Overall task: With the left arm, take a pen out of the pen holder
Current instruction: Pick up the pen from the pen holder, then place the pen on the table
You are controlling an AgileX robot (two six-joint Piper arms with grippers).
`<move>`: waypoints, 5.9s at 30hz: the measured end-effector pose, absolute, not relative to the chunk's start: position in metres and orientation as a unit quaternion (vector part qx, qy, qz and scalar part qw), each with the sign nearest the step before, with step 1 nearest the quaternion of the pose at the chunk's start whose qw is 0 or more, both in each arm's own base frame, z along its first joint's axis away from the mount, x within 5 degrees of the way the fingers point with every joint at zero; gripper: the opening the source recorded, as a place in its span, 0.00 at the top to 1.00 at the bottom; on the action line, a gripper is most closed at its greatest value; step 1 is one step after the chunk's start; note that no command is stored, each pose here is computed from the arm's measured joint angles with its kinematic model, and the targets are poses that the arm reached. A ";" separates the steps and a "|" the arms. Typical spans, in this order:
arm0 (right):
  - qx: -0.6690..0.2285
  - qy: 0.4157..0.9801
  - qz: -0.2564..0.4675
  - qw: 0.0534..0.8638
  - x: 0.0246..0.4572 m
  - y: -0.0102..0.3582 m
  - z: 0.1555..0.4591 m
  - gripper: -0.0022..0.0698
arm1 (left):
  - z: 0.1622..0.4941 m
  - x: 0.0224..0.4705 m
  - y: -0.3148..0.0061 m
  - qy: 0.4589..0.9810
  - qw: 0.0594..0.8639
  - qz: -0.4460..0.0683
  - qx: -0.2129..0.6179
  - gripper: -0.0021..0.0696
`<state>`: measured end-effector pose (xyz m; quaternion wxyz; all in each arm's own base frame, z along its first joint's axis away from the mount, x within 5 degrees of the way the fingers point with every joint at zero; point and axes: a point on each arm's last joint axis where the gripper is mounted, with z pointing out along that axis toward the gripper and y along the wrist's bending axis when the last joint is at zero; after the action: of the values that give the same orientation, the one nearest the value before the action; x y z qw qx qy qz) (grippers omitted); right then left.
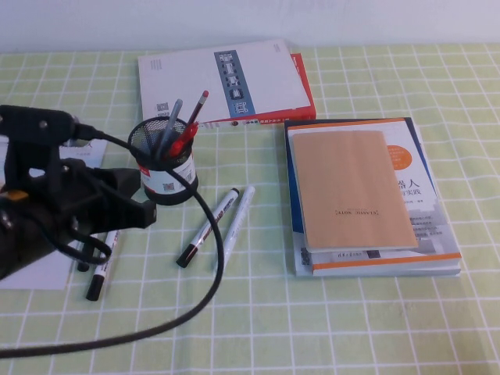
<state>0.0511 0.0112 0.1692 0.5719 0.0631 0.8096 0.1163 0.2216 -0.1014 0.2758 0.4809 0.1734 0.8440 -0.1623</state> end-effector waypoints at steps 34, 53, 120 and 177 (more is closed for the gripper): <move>0.063 0.810 0.116 0.572 0.051 0.011 0.169 0.99 | 0.197 0.240 -0.128 0.719 0.644 -0.138 0.221 0.50; 0.063 0.810 0.116 0.572 0.051 0.011 0.169 0.99 | 0.187 0.288 -0.132 0.731 0.618 -0.117 0.263 0.49; 0.063 0.810 0.116 0.572 0.051 0.011 0.169 0.99 | 0.175 0.338 -0.135 0.702 0.641 -0.050 0.307 0.87; 0.063 0.810 0.116 0.572 0.051 0.011 0.169 0.99 | 0.289 0.238 -0.092 0.931 0.324 -0.076 0.150 0.88</move>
<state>0.0511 0.0112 0.1692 0.5719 0.0631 0.8096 0.1163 0.2377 -0.0917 0.2894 0.3244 0.1502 0.9308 -0.0764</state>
